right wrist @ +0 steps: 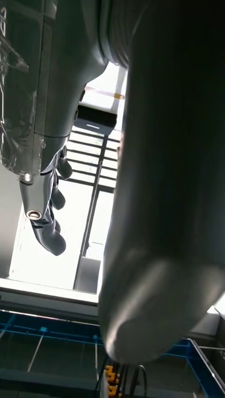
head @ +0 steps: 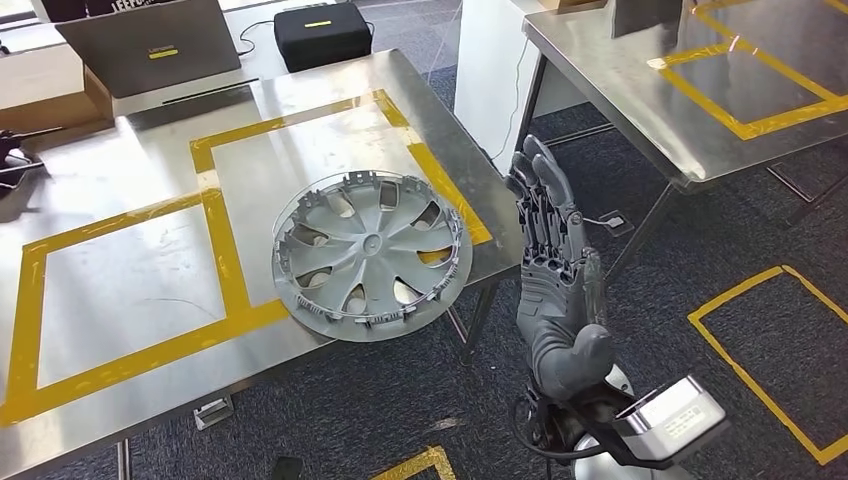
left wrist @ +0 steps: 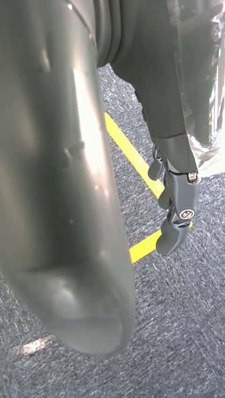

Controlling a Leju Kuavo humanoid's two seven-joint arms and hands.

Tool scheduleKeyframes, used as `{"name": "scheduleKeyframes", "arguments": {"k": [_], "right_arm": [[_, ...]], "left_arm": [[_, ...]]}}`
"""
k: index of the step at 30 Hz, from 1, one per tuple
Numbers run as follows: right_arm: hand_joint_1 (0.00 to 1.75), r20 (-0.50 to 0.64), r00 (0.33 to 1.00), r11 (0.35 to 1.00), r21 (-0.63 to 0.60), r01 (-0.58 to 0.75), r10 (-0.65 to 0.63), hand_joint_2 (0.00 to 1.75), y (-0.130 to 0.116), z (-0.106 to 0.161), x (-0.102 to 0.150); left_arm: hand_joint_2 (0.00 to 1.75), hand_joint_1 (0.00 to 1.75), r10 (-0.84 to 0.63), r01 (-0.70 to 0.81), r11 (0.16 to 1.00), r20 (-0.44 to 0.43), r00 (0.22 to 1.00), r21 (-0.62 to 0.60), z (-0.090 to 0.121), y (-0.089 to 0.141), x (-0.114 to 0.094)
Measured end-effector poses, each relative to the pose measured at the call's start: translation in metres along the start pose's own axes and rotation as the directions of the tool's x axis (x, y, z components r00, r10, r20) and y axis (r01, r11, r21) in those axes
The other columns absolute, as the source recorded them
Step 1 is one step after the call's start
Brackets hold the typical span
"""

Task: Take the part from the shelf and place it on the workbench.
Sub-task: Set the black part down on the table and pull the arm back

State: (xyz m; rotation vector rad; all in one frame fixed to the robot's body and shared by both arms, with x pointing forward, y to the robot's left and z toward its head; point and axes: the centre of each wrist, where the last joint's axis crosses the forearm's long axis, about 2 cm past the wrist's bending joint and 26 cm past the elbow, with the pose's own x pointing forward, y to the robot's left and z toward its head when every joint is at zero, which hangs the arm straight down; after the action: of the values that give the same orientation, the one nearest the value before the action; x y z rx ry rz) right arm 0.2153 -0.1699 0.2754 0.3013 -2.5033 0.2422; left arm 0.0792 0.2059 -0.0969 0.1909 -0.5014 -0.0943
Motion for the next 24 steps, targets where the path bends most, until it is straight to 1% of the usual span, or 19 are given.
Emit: {"name": "scheduleKeyframes", "arguments": {"k": [6, 24], "right_arm": [[0.0, 0.002, 1.0, 1.0, -0.009, 0.014, -0.014, 0.0, -0.0015, 0.0028, 0.0022], [0.0, -0.011, 0.999, 0.999, -0.005, 0.033, -0.033, 0.0, -0.0015, 0.006, 0.0016]], "left_arm": [[0.0, 0.0, -0.005, 0.005, 1.0, 0.003, 1.0, 0.005, -0.0013, 0.0011, 0.0028], [0.0, 0.0, -0.007, 0.007, 1.0, -0.014, 1.0, 0.016, -0.002, 0.0033, 0.0027]]}}
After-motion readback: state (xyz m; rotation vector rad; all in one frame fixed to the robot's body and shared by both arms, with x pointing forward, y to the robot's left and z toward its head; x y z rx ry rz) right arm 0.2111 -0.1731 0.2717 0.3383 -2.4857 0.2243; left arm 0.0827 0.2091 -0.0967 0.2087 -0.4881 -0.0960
